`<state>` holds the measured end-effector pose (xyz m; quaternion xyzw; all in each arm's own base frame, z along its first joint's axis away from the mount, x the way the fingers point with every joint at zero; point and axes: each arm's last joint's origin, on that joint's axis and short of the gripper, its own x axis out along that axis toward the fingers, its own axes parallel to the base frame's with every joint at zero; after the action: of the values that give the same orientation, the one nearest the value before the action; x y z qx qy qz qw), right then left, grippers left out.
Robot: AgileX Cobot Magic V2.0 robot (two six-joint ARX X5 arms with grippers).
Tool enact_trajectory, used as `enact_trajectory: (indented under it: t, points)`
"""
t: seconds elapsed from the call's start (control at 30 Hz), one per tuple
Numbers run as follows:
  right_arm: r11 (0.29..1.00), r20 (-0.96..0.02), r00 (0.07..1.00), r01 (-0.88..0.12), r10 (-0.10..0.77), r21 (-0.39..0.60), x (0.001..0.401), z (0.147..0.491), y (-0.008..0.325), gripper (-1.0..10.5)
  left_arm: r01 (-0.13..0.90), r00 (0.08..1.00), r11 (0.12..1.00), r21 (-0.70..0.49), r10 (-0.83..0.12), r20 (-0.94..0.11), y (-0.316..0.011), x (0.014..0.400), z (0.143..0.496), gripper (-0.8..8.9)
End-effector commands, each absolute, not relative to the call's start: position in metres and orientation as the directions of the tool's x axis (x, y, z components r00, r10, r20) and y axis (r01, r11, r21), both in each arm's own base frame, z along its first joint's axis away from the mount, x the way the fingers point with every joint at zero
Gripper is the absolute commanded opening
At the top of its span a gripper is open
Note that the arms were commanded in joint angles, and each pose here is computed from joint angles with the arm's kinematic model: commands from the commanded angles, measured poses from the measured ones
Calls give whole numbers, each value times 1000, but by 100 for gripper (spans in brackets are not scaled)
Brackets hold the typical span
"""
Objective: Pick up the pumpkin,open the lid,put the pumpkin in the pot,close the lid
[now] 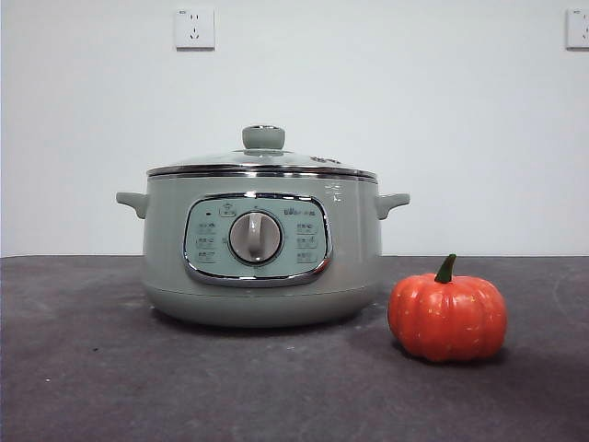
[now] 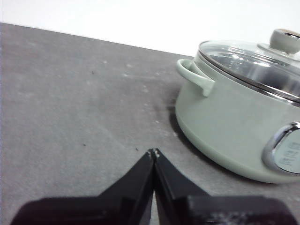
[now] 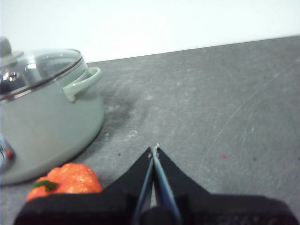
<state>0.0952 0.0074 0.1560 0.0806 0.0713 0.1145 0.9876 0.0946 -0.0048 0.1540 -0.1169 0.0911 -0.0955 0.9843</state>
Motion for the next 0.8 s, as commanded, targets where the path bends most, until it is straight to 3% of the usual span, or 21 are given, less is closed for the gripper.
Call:
enact_trajectory:
  t: [0.03,0.23,0.37,0.6,0.8]
  points:
    - [945,-123,964,-199,237,260,96,154,7,2,174,969,943,-284,-216,-122,-5,93,165,-8]
    - [906,-115,962,-186,246,381,95,155,8,2,188,975,936,-299,-215,-61,-5,84,198,-8]
    - [871,-71,952,-239,296,429,93,167,9,-11,198,976,936,-292,-215,-27,-5,74,222,-8]
    - [885,63,952,-303,301,354,84,225,10,-12,209,975,934,-289,-223,-18,-6,63,261,-8]
    - [900,-2,941,-323,338,292,84,280,11,-12,297,940,914,-278,-331,-82,-9,74,295,-8]
